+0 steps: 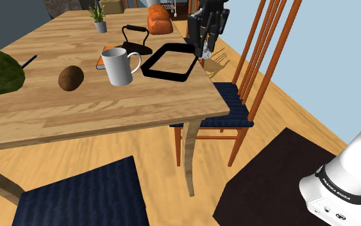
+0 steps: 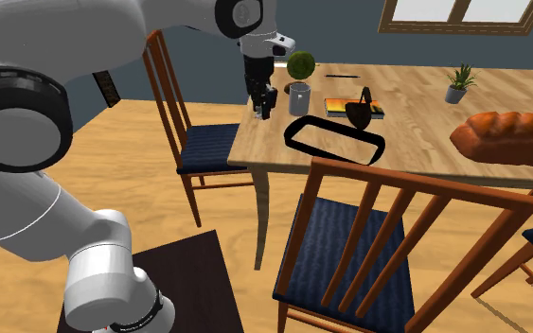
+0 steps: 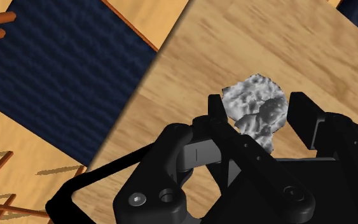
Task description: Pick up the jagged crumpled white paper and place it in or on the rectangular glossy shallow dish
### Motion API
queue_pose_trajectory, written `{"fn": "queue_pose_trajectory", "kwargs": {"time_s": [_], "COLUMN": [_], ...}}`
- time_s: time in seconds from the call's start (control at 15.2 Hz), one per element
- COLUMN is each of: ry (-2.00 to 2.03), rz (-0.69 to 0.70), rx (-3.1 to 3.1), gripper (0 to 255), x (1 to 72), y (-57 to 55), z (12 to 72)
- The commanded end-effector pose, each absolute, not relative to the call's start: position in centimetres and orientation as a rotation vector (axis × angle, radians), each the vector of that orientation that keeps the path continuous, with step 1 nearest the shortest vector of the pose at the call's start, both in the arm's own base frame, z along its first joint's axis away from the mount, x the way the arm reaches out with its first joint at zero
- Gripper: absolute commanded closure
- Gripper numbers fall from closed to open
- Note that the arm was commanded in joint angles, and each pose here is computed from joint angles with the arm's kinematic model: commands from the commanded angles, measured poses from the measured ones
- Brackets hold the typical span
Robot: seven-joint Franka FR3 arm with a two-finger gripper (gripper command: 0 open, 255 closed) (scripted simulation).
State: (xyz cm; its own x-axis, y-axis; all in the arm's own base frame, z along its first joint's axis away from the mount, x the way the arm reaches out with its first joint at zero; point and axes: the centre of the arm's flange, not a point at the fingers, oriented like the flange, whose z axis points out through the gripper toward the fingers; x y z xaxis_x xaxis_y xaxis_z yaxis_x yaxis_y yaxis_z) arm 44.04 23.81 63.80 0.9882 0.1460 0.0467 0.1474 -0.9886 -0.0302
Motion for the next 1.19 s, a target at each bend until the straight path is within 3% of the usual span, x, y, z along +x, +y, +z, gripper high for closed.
{"fn": "queue_pose_trajectory", "kwargs": {"time_s": [0.0,0.99,1.12], "ry": [-0.228,-0.228,-0.228], "rz": [-0.068,-0.068,-0.068], "rx": [-3.099,-3.099,-3.099], "gripper": [255,255,255], "x": [45.9,64.5,64.5], "y": [23.3,16.8,16.8], "z": [63.7,61.2,60.1]}}
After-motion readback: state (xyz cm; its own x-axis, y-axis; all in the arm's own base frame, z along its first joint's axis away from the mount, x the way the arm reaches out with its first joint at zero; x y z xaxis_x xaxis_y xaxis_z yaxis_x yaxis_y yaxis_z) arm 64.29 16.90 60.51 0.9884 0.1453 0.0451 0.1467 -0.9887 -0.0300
